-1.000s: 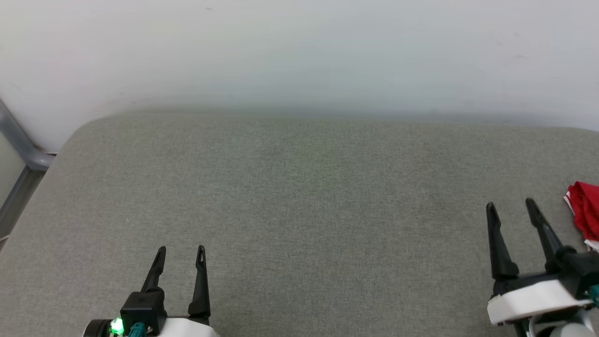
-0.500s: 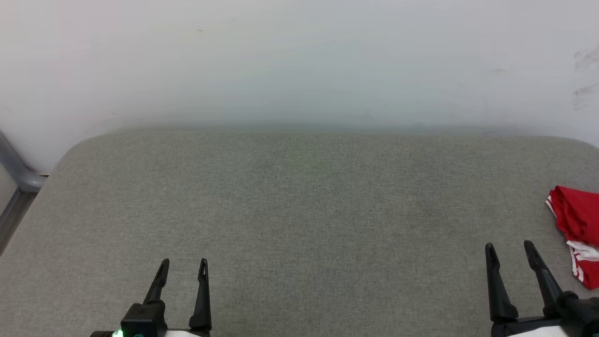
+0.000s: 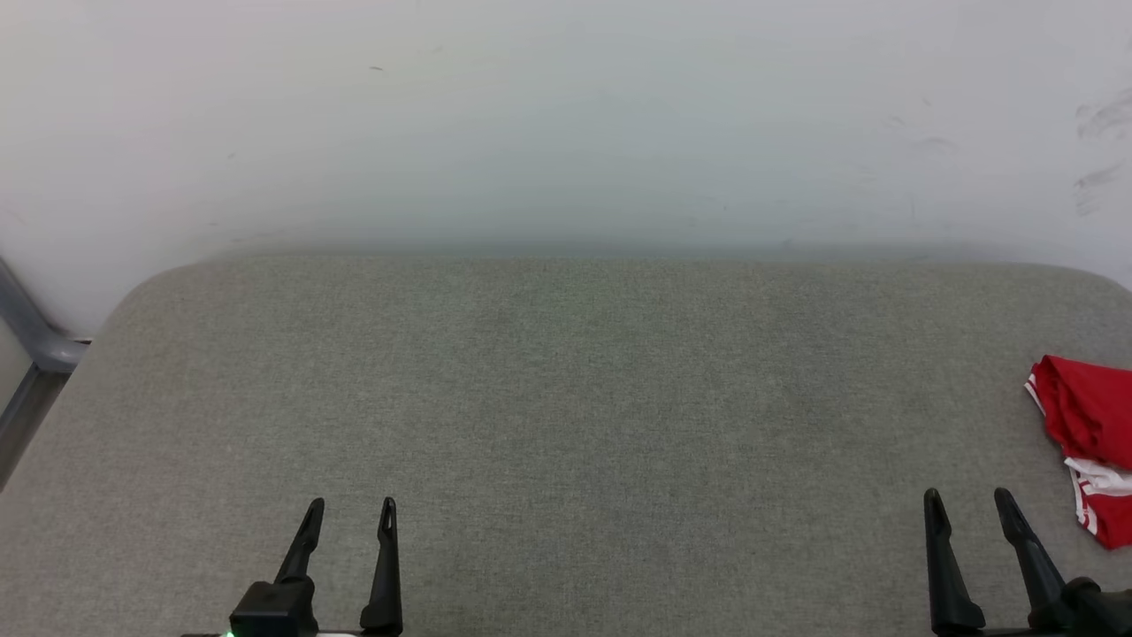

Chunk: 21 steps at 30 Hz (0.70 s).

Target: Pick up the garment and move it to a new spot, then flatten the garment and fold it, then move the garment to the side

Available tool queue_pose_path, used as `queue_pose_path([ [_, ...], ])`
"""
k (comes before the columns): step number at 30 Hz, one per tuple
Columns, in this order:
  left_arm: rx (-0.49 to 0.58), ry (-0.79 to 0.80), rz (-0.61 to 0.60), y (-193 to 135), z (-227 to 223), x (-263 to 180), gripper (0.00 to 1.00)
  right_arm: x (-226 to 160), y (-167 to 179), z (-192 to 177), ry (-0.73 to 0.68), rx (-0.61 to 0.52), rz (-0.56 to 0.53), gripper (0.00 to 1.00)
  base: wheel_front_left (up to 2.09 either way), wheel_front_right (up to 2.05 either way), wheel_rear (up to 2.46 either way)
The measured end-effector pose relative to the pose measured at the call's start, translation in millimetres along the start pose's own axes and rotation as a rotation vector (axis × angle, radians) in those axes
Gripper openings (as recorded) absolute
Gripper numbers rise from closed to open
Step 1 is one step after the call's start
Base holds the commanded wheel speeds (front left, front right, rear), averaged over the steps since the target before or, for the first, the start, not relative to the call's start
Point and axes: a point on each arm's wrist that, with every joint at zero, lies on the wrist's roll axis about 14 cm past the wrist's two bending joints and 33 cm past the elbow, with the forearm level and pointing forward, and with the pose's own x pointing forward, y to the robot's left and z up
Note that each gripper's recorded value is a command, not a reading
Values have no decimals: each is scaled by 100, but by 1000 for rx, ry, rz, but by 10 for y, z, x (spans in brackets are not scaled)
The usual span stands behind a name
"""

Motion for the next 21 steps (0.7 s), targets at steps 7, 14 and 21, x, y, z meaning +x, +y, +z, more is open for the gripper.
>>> queue_pose_path([
  [7, -3, 55, 5, 8, -164, -67, 0, -37, -5, -129, 43, 9, -4, 0, 0, 0, 0],
  [14, -98, 127, 36, 61, -335, -116, 0, -65, -57, -255, 89, 101, -38, 0, 0, 0, 0],
  [21, -231, 144, 75, 131, -351, -58, 0, -37, -101, -306, 110, 230, -75, 0, 0, 0, 0],
])
